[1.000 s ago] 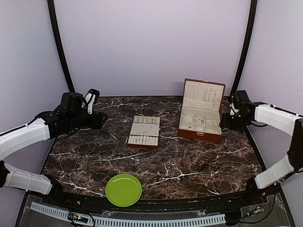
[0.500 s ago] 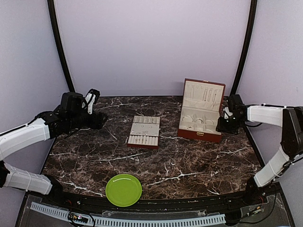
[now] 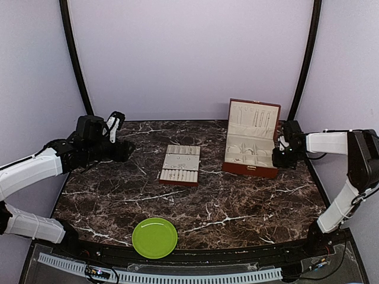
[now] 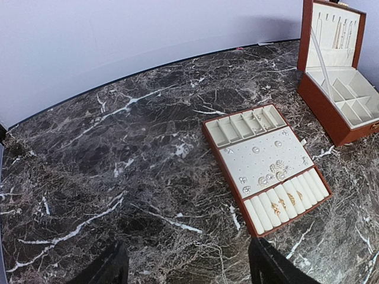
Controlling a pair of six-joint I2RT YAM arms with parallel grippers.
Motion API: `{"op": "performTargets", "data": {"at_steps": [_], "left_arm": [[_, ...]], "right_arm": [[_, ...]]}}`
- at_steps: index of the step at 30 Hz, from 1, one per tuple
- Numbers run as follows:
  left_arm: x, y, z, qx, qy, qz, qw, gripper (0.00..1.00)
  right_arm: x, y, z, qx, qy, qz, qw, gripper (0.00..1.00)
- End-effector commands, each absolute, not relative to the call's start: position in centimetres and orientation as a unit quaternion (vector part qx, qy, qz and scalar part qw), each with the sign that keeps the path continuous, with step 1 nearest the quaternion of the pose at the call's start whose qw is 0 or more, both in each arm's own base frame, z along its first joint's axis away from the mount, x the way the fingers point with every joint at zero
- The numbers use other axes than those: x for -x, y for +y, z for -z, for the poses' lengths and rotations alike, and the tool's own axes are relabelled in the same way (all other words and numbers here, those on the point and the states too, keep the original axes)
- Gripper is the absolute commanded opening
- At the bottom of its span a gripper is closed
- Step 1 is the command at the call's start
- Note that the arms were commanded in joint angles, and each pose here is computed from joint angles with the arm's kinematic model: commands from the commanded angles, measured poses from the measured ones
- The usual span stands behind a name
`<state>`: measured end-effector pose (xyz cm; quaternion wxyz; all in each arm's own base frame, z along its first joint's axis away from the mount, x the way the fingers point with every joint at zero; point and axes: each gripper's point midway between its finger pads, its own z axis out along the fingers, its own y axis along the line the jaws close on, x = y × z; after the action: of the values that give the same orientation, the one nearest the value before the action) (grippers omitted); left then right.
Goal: Organize the mixed jewelry
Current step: Move the jewelry box to the center of the board.
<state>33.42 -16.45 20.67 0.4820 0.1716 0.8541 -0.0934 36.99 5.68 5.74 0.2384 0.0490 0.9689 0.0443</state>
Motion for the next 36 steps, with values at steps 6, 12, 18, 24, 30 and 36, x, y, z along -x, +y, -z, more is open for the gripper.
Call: {"op": "performTargets", "data": {"at_steps": [6, 12, 18, 24, 30, 36], "left_arm": [[-33.6, -16.8, -21.5, -0.174, 0.846, 0.105, 0.493, 0.73], [-33.6, -17.2, -21.1, -0.175, 0.848, 0.114, 0.486, 0.73], [-33.5, -17.7, -21.1, -0.177, 0.848, 0.129, 0.483, 0.73], [-33.3, -18.0, -21.4, -0.176, 0.844, 0.14, 0.486, 0.73], [-33.2, -18.0, -21.5, -0.176, 0.843, 0.142, 0.488, 0.73], [-33.1, -17.6, -22.0, -0.173, 0.841, 0.135, 0.495, 0.72]], "right_arm": [[-34.6, 7.7, -7.4, 0.009, 0.962, -0.068, 0.263, 0.0], [-31.9, 8.9, -7.8, -0.005, 0.962, -0.083, 0.26, 0.0], [-29.4, 10.1, -7.5, -0.025, 0.962, -0.103, 0.25, 0.0], [-27.5, 11.7, -7.0, -0.025, 0.965, -0.103, 0.241, 0.0], [-25.6, 13.2, -6.8, -0.013, 0.965, -0.103, 0.242, 0.0], [-23.8, 14.7, -7.0, -0.017, 0.964, -0.111, 0.243, 0.0]]}}
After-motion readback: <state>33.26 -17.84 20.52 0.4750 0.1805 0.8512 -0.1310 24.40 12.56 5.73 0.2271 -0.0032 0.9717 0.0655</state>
